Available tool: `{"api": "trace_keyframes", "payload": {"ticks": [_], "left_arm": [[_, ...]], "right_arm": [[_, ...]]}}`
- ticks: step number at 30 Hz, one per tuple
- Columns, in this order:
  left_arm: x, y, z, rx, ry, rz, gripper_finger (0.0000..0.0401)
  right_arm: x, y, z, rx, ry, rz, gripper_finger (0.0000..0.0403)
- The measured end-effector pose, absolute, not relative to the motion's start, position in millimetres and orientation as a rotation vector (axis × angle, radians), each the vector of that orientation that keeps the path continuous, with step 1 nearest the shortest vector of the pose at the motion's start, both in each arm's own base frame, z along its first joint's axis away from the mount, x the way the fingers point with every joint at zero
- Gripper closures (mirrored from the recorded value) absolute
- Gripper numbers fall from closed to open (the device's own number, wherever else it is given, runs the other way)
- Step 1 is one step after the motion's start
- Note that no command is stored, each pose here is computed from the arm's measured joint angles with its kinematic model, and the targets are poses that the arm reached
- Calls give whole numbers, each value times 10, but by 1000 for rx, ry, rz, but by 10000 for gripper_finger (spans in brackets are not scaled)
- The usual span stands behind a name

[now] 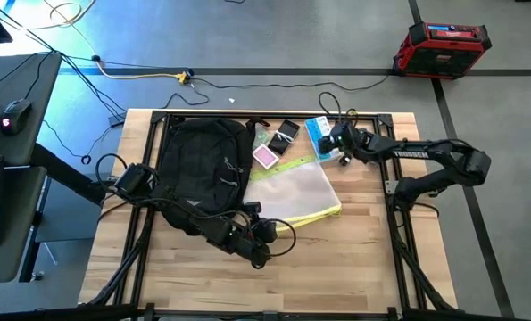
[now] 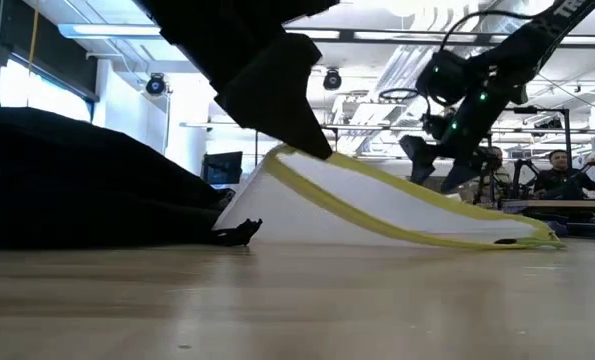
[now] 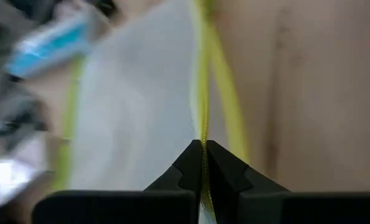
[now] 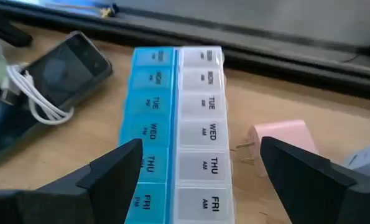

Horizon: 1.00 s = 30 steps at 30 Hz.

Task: Unpack backpack
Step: Put the pill box into the transparent zip bag

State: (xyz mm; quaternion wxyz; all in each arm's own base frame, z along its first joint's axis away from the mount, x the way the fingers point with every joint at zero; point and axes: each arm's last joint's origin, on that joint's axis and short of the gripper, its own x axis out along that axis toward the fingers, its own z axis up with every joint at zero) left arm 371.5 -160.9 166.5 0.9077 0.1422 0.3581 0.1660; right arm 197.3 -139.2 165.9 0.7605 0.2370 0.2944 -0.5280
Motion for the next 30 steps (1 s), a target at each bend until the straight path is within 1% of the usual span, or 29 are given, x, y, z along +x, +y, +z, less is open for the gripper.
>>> {"api": "trace_keyframes", "payload": {"ticks": [2,4,6,10,14,17,20,24,27,30], "left_arm": [[3710,-1614,1647,240,768,300,392],[3687,-1617,1622,208,806,271,373],[3656,-1610,1596,200,851,259,345],[3595,-1621,1615,199,927,263,286],[3579,-1655,1739,183,974,295,248],[3582,-1688,1855,152,988,323,237],[3592,-1754,1967,133,972,320,236],[3608,-1779,2020,235,912,345,240],[3686,-1646,2046,342,871,407,240],[3836,-1401,2059,368,865,430,241]], "right_arm": [[1967,-1431,1588,538,680,-1133,90],[1980,-1449,1499,545,729,-1117,90],[1993,-1457,1417,541,771,-1117,90],[2036,-1486,1341,550,779,-1113,90],[2055,-1505,1324,575,765,-1083,90],[2045,-1524,1320,616,765,-1048,90],[2042,-1531,1315,642,775,-996,90],[2065,-1489,1303,694,799,-884,90],[2112,-1411,1296,734,819,-773,90],[2159,-1333,1292,724,836,-729,90]]}}
